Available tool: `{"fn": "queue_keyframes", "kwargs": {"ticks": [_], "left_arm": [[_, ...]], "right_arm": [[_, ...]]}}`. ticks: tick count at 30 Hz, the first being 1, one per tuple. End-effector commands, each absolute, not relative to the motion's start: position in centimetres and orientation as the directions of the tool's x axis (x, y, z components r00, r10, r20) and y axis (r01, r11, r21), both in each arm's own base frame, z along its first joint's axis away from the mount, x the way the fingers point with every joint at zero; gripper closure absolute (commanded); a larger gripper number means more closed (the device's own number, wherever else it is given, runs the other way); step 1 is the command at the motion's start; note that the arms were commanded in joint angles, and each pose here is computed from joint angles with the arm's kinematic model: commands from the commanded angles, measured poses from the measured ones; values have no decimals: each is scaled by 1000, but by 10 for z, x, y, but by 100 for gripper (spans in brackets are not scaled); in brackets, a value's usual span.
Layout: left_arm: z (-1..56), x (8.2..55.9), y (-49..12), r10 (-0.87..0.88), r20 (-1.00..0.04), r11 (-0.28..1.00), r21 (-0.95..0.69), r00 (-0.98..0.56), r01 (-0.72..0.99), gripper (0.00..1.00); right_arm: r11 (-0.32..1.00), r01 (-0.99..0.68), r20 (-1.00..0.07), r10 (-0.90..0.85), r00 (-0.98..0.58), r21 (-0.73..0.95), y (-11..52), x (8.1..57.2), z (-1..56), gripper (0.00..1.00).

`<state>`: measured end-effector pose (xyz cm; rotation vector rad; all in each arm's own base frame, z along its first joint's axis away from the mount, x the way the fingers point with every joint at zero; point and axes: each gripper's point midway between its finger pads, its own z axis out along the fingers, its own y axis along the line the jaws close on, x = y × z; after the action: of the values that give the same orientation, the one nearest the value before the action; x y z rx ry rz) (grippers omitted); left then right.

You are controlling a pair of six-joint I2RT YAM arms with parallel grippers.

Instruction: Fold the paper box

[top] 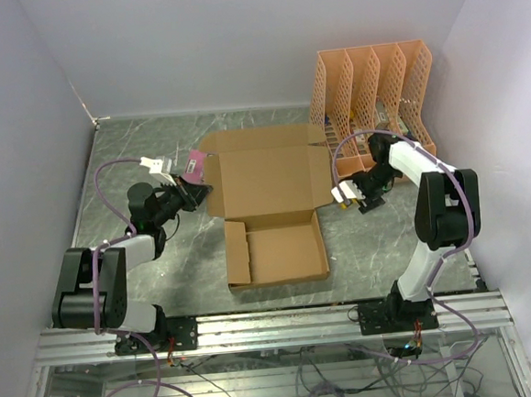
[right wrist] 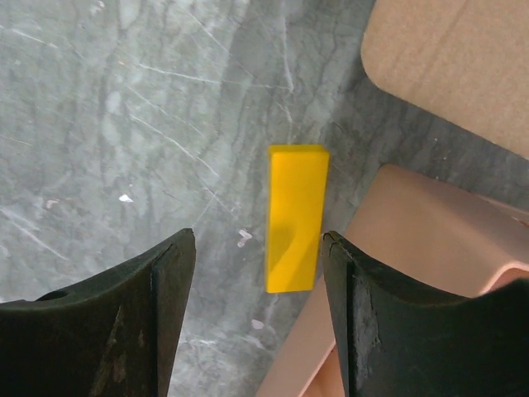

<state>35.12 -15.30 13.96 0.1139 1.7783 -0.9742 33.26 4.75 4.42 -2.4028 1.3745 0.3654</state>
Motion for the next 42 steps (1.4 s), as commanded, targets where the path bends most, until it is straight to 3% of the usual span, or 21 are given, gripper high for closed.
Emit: {"fn": "queue_keyframes", "kwargs": {"ticks": [1, 9, 24, 32, 37, 42], "left_arm": [[151, 353, -153, -337, -861, 679, -503, -382, 536, 91], [151, 352, -148, -331, -866, 701, -492, -375, 516, 91], [151, 346, -148, -333, -866, 706, -491, -372, 510, 90], [152, 345, -150, -332, -867, 705, -489, -371, 514, 90], [152, 344, -149, -331, -868, 707, -488, -369, 512, 90], [151, 343, -150, -341, -865, 703, -495, -369, 510, 90]], "right_arm": [[-576, -775, -327, -703, 632, -261, 52, 349, 44, 37], [-592, -776, -331, -703, 630, -220, 49, 350, 31, 39], [-569, -797, -359, -714, 601, -203, 53, 344, 15, 55], [-563, -782, -371, -688, 623, -268, 63, 354, 31, 39], [-569, -801, -378, -711, 592, -185, 57, 349, 15, 49], [-558, -815, -383, -727, 570, -154, 54, 336, 8, 66]]}}
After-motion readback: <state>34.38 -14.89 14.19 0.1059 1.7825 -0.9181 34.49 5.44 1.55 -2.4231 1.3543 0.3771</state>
